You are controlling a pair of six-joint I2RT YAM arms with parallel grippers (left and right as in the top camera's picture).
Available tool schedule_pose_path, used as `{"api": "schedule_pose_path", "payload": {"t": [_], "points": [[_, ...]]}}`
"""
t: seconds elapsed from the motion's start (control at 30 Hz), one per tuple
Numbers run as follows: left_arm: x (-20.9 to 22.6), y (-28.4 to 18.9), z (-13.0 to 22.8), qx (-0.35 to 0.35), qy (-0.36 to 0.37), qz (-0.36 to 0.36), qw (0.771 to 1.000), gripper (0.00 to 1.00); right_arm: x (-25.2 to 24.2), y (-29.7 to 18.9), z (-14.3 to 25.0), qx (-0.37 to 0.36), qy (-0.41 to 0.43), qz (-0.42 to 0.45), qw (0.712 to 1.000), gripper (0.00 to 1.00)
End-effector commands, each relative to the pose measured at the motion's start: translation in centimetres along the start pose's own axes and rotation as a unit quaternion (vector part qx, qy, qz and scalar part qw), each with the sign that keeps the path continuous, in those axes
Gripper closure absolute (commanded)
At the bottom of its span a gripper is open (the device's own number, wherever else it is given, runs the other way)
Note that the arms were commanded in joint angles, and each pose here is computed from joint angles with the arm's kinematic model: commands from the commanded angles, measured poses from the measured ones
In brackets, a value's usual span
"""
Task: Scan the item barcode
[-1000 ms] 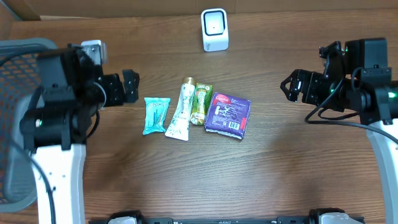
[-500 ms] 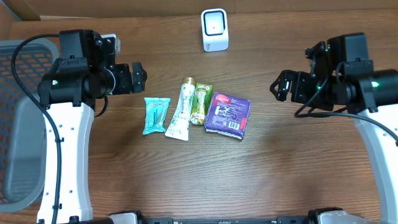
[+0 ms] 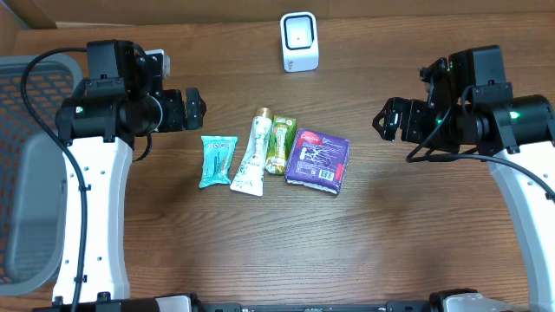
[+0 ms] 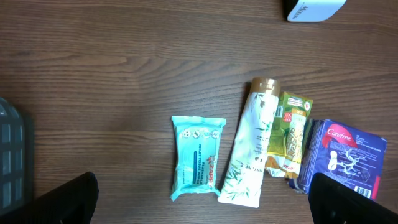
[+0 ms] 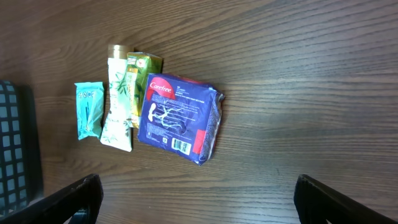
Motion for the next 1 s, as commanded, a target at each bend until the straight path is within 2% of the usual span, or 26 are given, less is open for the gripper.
{"api": "schedule_pose_path", "payload": {"t": [0.0, 0.97], "points": [[-0.46, -0.47, -0.42, -0.008, 0.017, 0.008, 1.000, 0.00, 0.08, 0.27, 0.03, 0.002, 0.000, -0.001, 1.000, 0.02], [-0.46, -0.47, -0.42, -0.008, 0.017, 0.008, 1.000, 0.00, 0.10, 0.27, -0.15, -0.004, -0.002, -0.002, 1.000, 0.01]]}}
Point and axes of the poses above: each gripper's point midway between its finger pads, its own y axis out along the fingers, its own x axis along the line the jaws close on, z = x × y, the point moved 9 cm from there along -y, back along the fingers, and after that the axes turned 14 degrees about -y, right-handed, at the moved point
